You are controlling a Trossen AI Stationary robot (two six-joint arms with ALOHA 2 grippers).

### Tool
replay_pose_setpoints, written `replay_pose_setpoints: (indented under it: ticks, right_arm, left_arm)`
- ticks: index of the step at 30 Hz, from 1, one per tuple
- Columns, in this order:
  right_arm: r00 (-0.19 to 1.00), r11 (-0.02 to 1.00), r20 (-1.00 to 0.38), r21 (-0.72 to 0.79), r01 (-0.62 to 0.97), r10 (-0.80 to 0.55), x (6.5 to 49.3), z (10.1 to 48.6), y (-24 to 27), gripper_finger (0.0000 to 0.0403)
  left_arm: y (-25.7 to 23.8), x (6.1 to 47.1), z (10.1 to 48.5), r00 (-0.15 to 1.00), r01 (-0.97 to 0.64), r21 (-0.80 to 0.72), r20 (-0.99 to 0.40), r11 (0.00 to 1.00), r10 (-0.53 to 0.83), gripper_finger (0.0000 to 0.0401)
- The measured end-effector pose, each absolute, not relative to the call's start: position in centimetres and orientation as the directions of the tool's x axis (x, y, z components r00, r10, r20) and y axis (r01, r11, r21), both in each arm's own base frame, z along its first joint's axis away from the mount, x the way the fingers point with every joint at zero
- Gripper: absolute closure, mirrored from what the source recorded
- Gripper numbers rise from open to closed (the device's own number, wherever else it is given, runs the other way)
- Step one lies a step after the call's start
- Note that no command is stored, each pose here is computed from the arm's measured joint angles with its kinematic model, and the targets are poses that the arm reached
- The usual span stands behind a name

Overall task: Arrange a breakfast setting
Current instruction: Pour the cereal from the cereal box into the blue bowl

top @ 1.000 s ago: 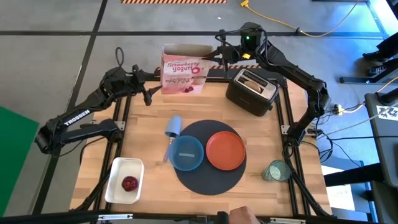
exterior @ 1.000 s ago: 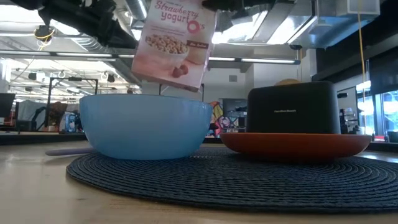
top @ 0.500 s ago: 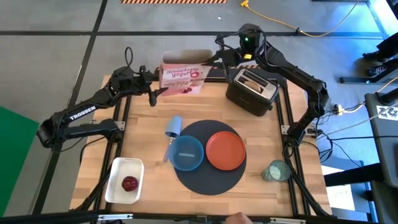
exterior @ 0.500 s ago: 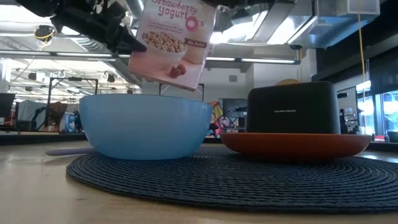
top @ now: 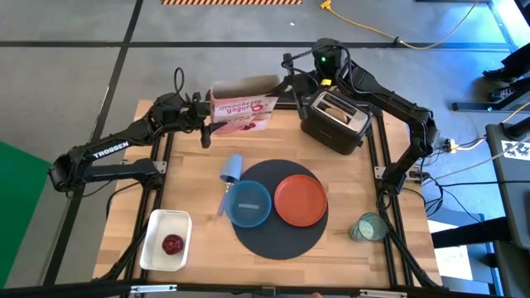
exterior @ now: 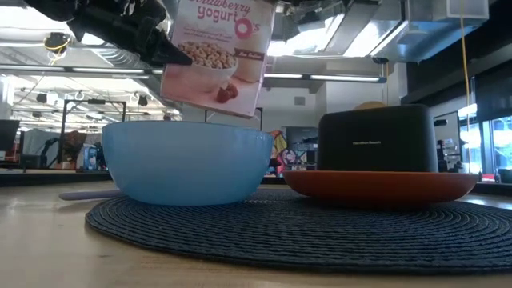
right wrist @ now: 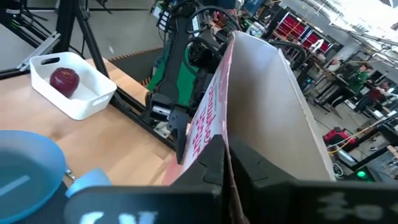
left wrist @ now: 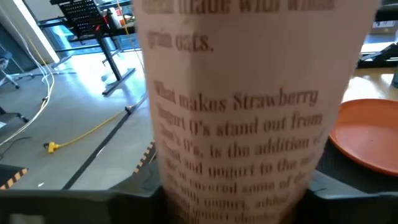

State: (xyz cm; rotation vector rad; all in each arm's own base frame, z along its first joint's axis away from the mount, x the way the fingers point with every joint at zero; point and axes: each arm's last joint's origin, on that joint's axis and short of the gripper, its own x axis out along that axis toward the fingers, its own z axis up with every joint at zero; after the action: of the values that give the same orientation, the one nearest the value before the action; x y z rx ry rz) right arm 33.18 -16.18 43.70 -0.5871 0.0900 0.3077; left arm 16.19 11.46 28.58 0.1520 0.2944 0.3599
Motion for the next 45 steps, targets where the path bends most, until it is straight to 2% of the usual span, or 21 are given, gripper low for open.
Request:
replay_pose_setpoints:
  ticks: [3,6,11,15,19,24,30,34,38,41,45]
  right_arm:
    - [0.95,0.816,-0.17,-0.485,-0.313,0.263,33.2,43.7,-16.1,0.0401]
    - [0.954,0.842,-0.184,-0.45,-0.297,0.238,33.2,43.6,-16.1,0.0381]
    - [0.947,0.902,-0.306,-0.375,-0.214,0.097,32.4,43.0,-16.0,0.0288]
    - [0.888,0.975,-0.436,-0.217,0.056,-0.148,30.7,43.0,-15.9,0.021]
    - [0.801,0.976,-0.558,-0.116,0.183,-0.217,28.3,43.1,-14.7,0.0173]
    - [0.683,0.938,-0.672,-0.051,0.343,-0.286,26.9,41.7,-10.8,0.0167]
    - [0.588,0.866,-0.718,-0.041,0.498,-0.372,27.5,36.0,-4.5,0.0167]
    - [0.597,0.819,-0.687,0.008,0.574,-0.413,28.3,31.2,-1.8,0.0167]
    - [0.66,0.803,-0.615,0.072,0.592,-0.432,28.9,27.8,-0.6,0.0167]
    - [0.689,0.808,-0.58,0.087,0.583,-0.435,29.1,27.1,-0.5,0.0167]
    - [0.695,0.827,-0.554,0.023,0.562,-0.458,29.4,28.0,-1.4,0.0167]
  left_arm:
    - [11.4,16.3,28.6,0.896,-0.318,0.198,-0.256,0.927,0.362,0.026]
    - [11.3,16.3,28.6,0.896,-0.319,0.198,-0.256,0.927,0.363,0.0281]
    - [11.4,16.2,28.5,0.888,-0.332,0.188,-0.267,0.924,0.374,0.0292]
    - [11.4,16.1,28.1,0.863,-0.366,0.162,-0.309,0.916,0.4,0.0292]
    - [11.4,15.9,27.7,0.838,-0.389,0.16,-0.348,0.907,0.42,0.0293]
    - [11.4,15.8,27.5,0.828,-0.409,0.12,-0.368,0.905,0.423,0.0293]
    - [11.3,15.8,27.4,0.822,-0.395,0.143,-0.386,0.907,0.419,0.0293]
    - [11.3,15.8,27.4,0.822,-0.375,0.186,-0.387,0.908,0.419,0.0293]
    - [11.3,15.8,27.4,0.824,-0.359,0.208,-0.387,0.91,0.414,0.0293]
    - [11.2,15.8,27.4,0.834,-0.341,0.201,-0.385,0.918,0.395,0.0293]
    - [11.2,15.8,27.4,0.838,-0.335,0.206,-0.381,0.919,0.391,0.0293]
